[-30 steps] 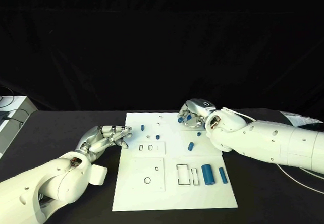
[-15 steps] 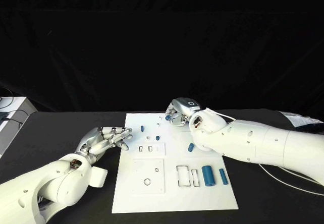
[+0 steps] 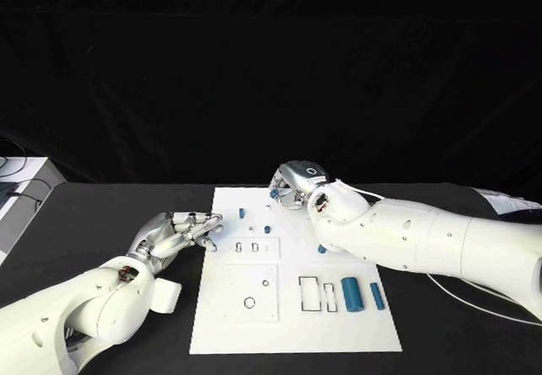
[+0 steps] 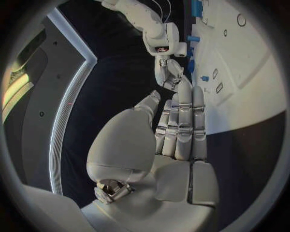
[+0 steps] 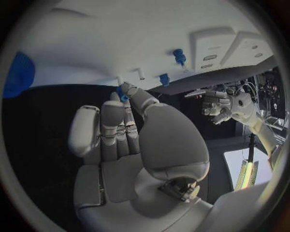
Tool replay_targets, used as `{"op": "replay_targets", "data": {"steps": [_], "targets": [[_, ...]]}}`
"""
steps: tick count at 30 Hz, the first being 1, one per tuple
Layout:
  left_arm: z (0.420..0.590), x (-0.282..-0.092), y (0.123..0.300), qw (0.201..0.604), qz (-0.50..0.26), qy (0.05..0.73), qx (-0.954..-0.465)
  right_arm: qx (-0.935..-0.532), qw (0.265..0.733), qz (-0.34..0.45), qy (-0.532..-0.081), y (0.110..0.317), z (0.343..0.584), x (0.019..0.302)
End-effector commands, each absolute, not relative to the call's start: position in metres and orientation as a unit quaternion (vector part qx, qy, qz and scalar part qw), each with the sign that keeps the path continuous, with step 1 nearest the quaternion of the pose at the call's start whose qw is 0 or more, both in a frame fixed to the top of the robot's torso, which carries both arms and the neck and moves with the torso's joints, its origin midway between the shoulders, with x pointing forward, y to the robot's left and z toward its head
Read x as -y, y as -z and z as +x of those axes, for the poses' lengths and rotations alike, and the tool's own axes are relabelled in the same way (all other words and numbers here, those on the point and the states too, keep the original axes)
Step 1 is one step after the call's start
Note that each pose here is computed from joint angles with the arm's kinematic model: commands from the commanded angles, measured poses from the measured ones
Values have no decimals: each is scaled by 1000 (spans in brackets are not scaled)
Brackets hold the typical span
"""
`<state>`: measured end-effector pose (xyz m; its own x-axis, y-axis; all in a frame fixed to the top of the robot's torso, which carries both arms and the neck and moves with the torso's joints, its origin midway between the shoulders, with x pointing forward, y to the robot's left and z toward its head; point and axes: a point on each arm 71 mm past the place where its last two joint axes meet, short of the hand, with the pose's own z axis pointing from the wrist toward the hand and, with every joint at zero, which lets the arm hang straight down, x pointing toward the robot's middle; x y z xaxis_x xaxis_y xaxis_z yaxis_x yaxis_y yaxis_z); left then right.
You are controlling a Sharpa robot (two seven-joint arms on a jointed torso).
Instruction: Assemble the parts on the task board
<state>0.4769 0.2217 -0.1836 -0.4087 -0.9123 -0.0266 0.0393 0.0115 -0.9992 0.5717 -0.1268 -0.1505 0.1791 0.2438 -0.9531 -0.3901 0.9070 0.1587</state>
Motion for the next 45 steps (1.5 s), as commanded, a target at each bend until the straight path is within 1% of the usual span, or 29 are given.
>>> {"op": "replay_targets", "data": {"steps": [1,25,40,45], "targets": [[476,-219,183,393,-363,603,-592,-600,771,-71,-203,149,571,125],[477,-219,182,393,-362,603,-592,-608,769,-84,-179,151,579,123],[478,-221,183,396,-364,600,-592,-616,763,-91,-176,153,581,123],[479,-221,183,396,-364,600,-592,-609,768,-82,-182,151,582,123]]}}
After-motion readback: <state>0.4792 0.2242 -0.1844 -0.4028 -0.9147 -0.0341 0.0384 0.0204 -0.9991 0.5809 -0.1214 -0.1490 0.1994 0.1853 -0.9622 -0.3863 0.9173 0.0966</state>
